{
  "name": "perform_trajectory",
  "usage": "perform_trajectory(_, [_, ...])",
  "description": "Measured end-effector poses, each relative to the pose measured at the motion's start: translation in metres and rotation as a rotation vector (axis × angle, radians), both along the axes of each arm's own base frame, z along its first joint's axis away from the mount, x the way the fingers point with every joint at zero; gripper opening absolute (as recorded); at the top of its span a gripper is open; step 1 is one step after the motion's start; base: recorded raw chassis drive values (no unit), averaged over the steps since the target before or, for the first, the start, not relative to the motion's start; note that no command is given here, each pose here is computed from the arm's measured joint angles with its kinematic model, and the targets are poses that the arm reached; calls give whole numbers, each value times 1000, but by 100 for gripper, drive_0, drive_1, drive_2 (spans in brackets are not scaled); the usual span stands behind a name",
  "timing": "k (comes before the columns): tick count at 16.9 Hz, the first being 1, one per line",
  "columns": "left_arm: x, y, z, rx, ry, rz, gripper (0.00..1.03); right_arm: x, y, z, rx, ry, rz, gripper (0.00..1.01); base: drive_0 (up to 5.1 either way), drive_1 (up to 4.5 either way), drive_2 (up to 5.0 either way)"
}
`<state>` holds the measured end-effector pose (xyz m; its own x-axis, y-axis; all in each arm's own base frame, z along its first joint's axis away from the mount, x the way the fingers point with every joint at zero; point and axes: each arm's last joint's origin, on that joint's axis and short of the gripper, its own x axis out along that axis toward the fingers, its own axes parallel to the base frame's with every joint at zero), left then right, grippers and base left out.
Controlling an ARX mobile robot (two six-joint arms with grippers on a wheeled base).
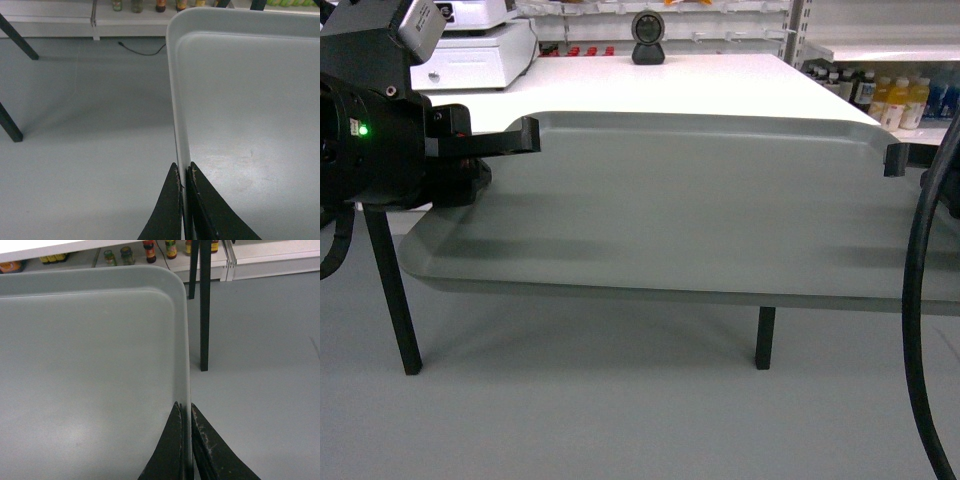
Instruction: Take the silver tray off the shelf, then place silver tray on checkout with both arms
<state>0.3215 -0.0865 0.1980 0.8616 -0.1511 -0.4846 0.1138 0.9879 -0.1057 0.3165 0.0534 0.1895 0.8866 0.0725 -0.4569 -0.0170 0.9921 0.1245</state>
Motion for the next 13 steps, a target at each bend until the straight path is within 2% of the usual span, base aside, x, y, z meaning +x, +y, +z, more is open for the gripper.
perform_trajectory(13, [0, 0, 0, -1, 1, -3, 3, 0, -1, 0, 1, 2, -3, 3, 0, 433, -433])
